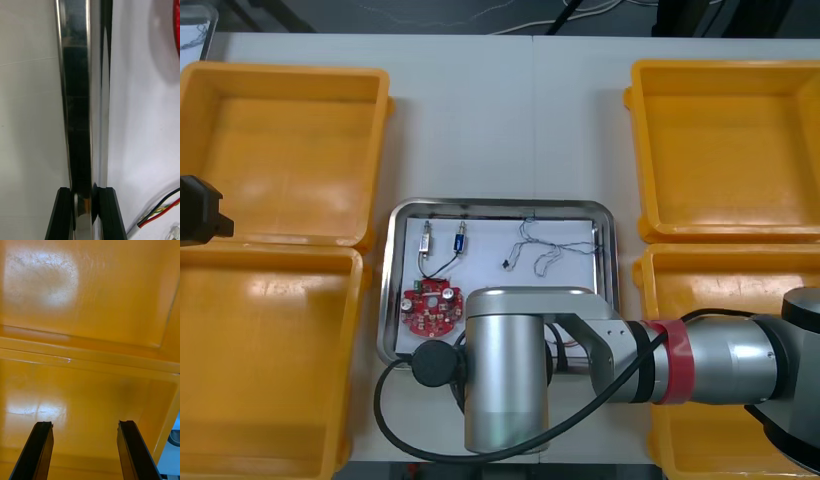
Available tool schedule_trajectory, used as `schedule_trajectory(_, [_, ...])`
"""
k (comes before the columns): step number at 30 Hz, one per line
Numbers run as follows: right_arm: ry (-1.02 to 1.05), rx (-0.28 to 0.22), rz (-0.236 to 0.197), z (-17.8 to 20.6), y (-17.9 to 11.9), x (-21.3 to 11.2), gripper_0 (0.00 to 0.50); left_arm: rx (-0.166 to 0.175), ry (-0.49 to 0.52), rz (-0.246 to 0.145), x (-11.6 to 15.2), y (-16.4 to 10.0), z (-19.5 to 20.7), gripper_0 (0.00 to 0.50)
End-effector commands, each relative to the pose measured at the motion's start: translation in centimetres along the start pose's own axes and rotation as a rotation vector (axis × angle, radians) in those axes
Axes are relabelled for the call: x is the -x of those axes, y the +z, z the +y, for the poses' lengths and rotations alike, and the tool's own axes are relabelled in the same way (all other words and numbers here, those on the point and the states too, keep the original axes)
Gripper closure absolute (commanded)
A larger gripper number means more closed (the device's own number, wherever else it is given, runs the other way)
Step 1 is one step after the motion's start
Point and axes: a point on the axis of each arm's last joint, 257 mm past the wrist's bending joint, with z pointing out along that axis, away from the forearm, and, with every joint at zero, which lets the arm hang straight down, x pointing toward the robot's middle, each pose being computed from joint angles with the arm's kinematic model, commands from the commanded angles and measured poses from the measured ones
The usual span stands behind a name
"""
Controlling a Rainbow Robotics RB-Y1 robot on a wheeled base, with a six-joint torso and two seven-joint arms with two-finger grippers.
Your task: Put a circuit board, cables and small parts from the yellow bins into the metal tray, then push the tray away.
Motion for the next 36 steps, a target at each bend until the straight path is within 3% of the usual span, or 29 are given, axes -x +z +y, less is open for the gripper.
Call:
schedule_trajectory(1, [-0.020, -0.058, -0.044, -3.5, -1.7, 2.2, 0.500, 0.038, 0.072, -0.028, 0.6, -1.1, 1.5, 0.000])
schedule_trajectory(14, [-0.030, -0.161, -0.060, -9.6, -3.5, 3.6, 0.500, 0.038, 0.072, -0.028, 0.6, -1.1, 1.5, 0.000])
schedule_trajectory(29, [-0.014, -0.272, -0.037, -16.3, -3.8, 3.6, 0.500, 0.038, 0.072, -0.028, 0.6, -1.1, 1.5, 0.000])
schedule_trajectory(36, [-0.003, -0.309, -0.077, -19.1, -3.3, 4.2, 0.500, 0.038, 0.072, -0.028, 0.6, -1.1, 1.5, 0.000])
